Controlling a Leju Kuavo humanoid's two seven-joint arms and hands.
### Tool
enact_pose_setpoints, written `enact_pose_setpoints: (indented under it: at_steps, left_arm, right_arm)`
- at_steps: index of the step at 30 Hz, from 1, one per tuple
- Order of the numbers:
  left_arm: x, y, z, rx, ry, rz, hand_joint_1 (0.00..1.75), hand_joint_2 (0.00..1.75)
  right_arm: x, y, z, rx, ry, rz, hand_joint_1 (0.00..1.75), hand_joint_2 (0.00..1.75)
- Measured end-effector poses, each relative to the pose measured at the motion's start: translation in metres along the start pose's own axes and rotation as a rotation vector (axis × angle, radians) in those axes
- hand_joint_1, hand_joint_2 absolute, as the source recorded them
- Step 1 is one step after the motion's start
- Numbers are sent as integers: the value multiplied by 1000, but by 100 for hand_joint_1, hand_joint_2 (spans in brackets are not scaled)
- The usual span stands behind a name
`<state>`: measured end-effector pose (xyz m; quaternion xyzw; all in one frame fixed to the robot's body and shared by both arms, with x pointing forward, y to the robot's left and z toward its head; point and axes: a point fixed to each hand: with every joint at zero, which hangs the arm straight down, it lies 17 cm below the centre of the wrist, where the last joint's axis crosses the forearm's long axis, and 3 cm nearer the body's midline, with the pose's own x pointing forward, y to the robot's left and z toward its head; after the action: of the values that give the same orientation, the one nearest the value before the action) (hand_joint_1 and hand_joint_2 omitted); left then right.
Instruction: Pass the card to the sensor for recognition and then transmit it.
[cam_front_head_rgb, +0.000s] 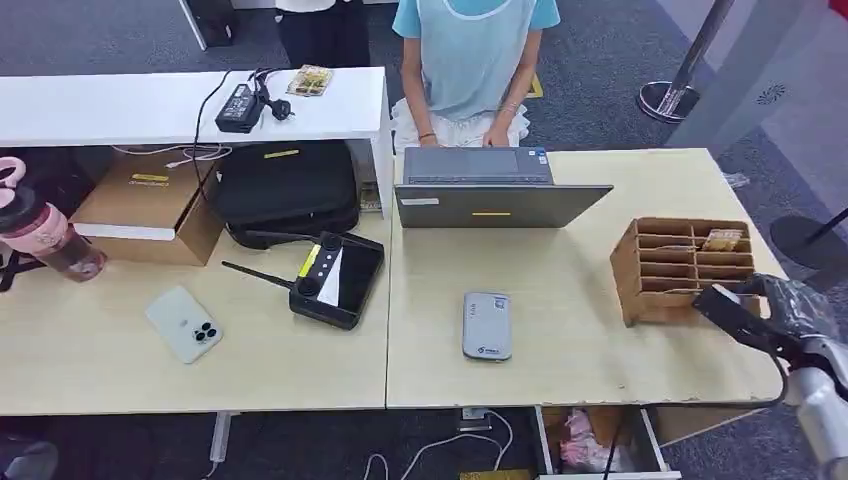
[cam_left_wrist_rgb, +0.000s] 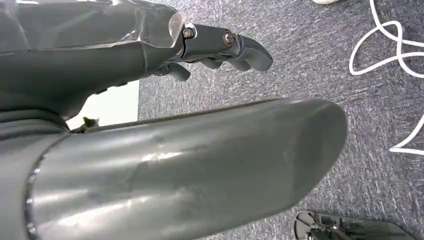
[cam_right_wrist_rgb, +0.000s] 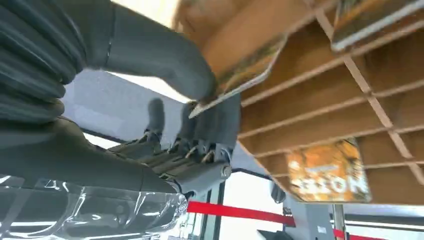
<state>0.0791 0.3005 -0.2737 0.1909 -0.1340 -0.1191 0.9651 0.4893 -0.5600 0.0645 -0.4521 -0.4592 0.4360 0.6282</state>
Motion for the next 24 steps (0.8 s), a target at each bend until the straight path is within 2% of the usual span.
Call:
enact_pose_setpoints:
  at_steps: [16,24]
  left_arm:
    - [0,1,0,3,2,5,0,0]
    - [1,2,0,14,-2,7,0,0]
  right_arm:
    - [1,-5,-1,-17,-8,-1,175,175]
    - [17,-43,-5,-189,-54,-6,175,175]
